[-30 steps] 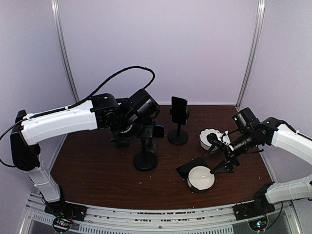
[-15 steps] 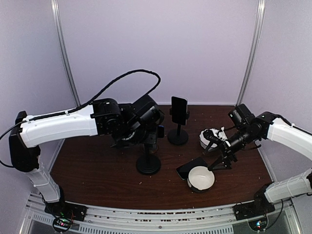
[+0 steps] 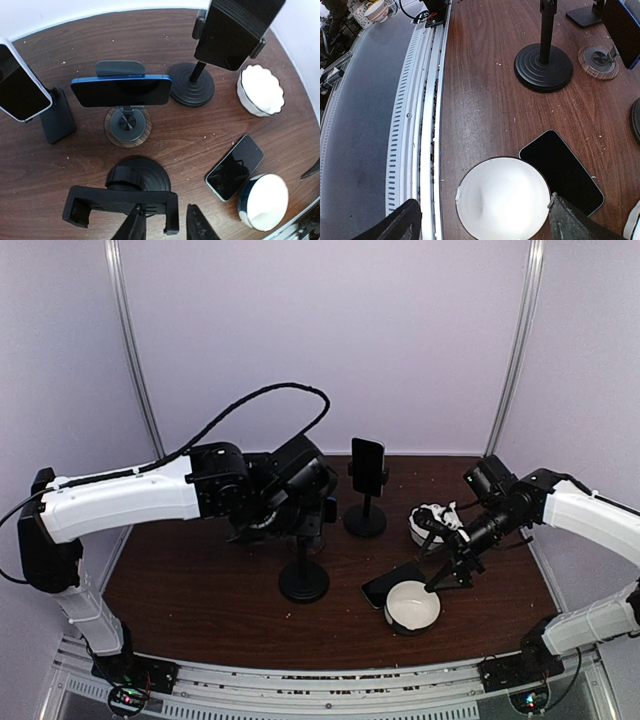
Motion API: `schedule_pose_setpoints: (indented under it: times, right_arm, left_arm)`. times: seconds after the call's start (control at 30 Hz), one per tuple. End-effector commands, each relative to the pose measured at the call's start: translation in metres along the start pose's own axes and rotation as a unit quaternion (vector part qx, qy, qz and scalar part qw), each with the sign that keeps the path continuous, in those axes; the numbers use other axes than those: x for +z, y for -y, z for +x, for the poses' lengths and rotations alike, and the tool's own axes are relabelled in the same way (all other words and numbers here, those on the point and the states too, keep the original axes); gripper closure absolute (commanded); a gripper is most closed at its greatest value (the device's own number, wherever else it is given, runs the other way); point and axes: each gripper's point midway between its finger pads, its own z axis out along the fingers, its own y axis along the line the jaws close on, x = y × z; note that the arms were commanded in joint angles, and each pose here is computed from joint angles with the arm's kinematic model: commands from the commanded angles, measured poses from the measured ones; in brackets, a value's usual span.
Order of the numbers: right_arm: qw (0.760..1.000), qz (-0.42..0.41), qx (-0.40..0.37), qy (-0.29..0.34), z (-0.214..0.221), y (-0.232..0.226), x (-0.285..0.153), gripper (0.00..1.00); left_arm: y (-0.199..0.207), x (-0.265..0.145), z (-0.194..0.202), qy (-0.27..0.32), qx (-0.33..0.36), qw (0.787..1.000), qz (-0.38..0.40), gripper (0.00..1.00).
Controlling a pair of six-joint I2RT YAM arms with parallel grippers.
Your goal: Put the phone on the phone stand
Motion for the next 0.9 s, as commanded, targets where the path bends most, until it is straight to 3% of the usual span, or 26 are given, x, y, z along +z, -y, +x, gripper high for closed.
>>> schedule_pose_setpoints:
  times: [0.0,0.2,0.3,0.37,0.4,0.67,0.87]
  right_arm:
    - [1.0,0.011,0.012,-0.01,-0.012,0.009,-0.005,0.09]
    - [0.993,0.035,-0.051,-0.101,-0.011,0.032,-0.021,0.09]
    - [0.984,0.038,-0.089,-0.147,-0.013,0.05,-0.028,0.09]
    - [0.978,0.031,-0.102,-0.177,-0.014,0.061,-0.031,0.1]
    - [0.976,0.026,-0.107,-0.189,-0.014,0.066,-0.031,0.1]
    - [0.948,0.039,-0.167,-0.269,0.005,0.106,-0.021,0.1]
    - [0.913,0.075,-0.216,-0.337,0.031,0.134,-0.006,0.0]
  left_arm:
    - [0.009,-0.01,-0.016,0.024,0.002,0.999,0.028,0.59]
    - [0.011,-0.027,-0.024,0.039,0.048,0.996,0.056,0.49]
    - [0.019,-0.04,-0.033,0.062,0.088,0.99,0.09,0.36]
    - [0.023,-0.047,-0.036,0.081,0.108,0.984,0.115,0.11]
    - [0.024,-0.048,-0.036,0.089,0.112,0.982,0.123,0.03]
    - [0.003,-0.065,-0.054,0.147,0.133,0.975,0.096,0.02]
    - [-0.01,-0.089,-0.067,0.205,0.132,0.964,0.108,0.02]
